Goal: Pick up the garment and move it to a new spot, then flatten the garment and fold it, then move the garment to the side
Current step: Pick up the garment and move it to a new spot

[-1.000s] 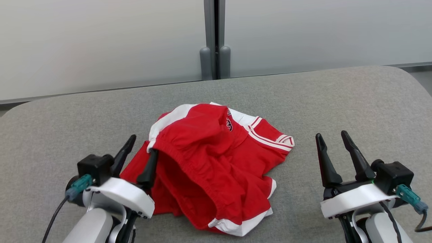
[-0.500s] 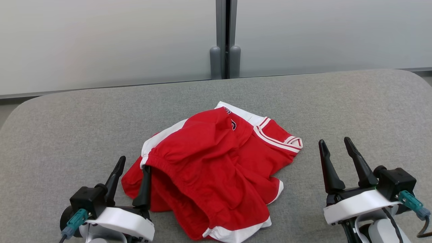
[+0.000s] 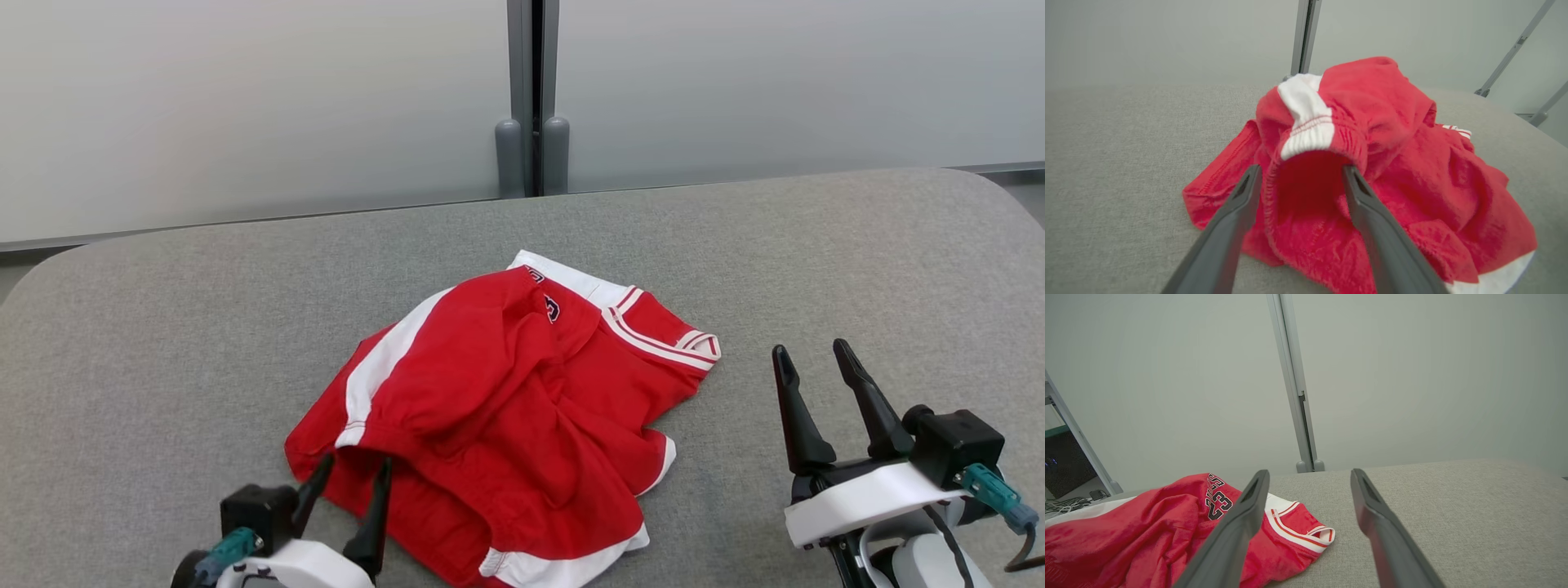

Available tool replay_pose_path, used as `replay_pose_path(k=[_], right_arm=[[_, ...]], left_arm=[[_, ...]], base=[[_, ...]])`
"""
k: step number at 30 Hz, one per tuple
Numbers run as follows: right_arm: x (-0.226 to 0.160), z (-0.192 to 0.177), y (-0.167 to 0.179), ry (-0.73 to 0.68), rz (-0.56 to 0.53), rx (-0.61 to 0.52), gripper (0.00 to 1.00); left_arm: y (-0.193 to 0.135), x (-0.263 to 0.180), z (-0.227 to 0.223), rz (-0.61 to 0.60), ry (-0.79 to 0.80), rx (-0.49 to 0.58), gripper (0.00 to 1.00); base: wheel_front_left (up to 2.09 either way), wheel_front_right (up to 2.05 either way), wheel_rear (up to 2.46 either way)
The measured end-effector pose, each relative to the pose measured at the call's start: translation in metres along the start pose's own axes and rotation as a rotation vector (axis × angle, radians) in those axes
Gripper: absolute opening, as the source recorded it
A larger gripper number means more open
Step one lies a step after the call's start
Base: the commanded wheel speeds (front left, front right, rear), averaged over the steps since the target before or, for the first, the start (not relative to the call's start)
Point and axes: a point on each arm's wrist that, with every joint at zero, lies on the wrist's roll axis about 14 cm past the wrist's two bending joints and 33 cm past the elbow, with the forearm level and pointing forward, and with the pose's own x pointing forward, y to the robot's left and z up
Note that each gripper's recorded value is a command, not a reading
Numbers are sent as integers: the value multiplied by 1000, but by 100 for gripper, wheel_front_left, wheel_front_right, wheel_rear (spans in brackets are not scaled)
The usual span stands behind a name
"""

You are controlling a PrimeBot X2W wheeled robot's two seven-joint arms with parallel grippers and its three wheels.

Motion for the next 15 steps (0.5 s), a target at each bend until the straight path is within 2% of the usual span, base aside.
replay_pose_path(k=[4, 7, 15], right_arm=[[-1, -4, 1, 12, 1, 2, 100], [-1, -4, 2, 13, 4, 3, 100], [2, -3, 3, 9, 10, 1, 100]], left_arm=[[2, -10, -29, 2, 102, 3, 100], [3, -14, -33, 6, 105, 1, 100], [37, -21, 22, 132, -116, 23, 100]], base=[[0, 0, 0], [0, 0, 0], [0, 0, 0]])
